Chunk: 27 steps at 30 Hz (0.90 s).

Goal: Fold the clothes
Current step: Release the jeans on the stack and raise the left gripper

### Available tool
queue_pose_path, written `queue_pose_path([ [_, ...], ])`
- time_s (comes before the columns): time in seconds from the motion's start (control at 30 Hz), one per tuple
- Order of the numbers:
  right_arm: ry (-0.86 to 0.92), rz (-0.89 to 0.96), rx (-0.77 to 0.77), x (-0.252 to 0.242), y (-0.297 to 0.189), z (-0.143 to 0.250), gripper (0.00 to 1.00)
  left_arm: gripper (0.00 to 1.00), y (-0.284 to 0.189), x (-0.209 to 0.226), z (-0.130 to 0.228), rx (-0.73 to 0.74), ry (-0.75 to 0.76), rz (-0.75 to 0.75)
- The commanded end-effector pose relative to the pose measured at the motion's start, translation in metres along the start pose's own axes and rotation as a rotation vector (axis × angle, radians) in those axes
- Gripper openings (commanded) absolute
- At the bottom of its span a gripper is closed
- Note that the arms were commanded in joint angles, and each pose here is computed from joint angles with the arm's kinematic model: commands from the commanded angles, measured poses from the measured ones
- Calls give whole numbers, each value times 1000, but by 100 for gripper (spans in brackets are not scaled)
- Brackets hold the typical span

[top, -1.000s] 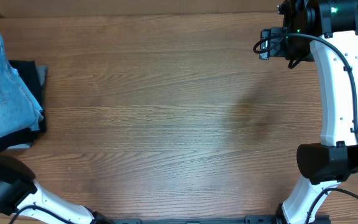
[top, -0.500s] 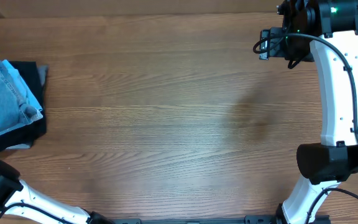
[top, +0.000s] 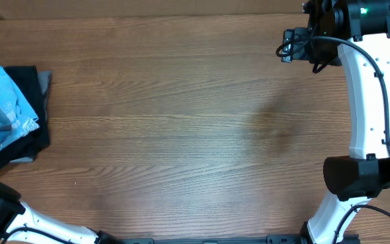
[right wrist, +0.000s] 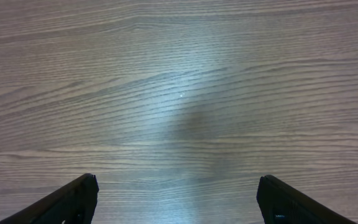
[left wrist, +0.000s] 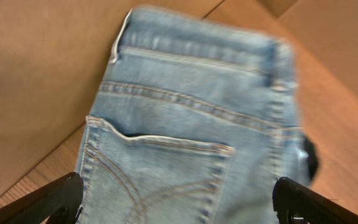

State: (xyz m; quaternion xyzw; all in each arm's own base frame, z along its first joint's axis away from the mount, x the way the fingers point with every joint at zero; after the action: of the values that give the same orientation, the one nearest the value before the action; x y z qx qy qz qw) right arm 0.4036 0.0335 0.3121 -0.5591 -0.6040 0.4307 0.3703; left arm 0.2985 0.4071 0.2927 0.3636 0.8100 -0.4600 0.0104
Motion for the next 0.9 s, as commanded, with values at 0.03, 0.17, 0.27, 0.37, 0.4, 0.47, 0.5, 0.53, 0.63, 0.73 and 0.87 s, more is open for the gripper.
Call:
queue_pose_path([
  [0.03, 14, -4, -50, -3, -15, -2, 86, 95, -44, -61, -1, -37, 71, 178],
  [0.17, 61, -5, -86, -4, -16, -9, 86, 83, -45, -144, 37, 54, 244, 281],
  [0.27, 109, -55, -170, -15, -18, -24, 100, 93, -75, -239, 91, 69, 492, 307],
  [0.37, 165, -75, -196, -43, -19, -26, 100, 100, -96, -322, 167, 124, 710, 353],
  [0.4, 178, -68, -197, -50, -19, -25, 100, 100, -102, -338, 187, 147, 747, 391],
  [0.47, 111, -38, -235, -66, -21, -30, 100, 100, -119, -382, 240, 179, 875, 480],
  [0.5, 87, -28, -263, -70, -23, -34, 100, 100, -125, -394, 254, 170, 911, 503],
  [0.53, 97, -31, -273, -71, -23, -36, 100, 100, -133, -407, 267, 144, 948, 513],
  [0.63, 150, -42, -230, -68, -31, -22, 100, 100, -143, -405, 292, 218, 966, 505],
  [0.73, 165, -39, -266, -63, -65, -6, 100, 100, -164, -389, 297, 289, 972, 526],
  [0.87, 164, -33, -324, -54, -111, 26, 99, 100, -208, -366, 282, 207, 966, 542],
])
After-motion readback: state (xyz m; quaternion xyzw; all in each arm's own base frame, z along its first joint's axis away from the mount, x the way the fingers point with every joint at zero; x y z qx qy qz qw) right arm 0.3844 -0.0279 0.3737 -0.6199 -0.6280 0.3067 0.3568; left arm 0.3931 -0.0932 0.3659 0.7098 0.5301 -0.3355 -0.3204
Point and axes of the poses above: each gripper's point midway between its finger pads, its own y axis out along the fingers, its own x axis along the line the jaws close on, z = x × y, the point moved 5 cm from there along -y, back along the fingers, and after that the axes turned 11 degrees about -y, right-handed, at the moved point
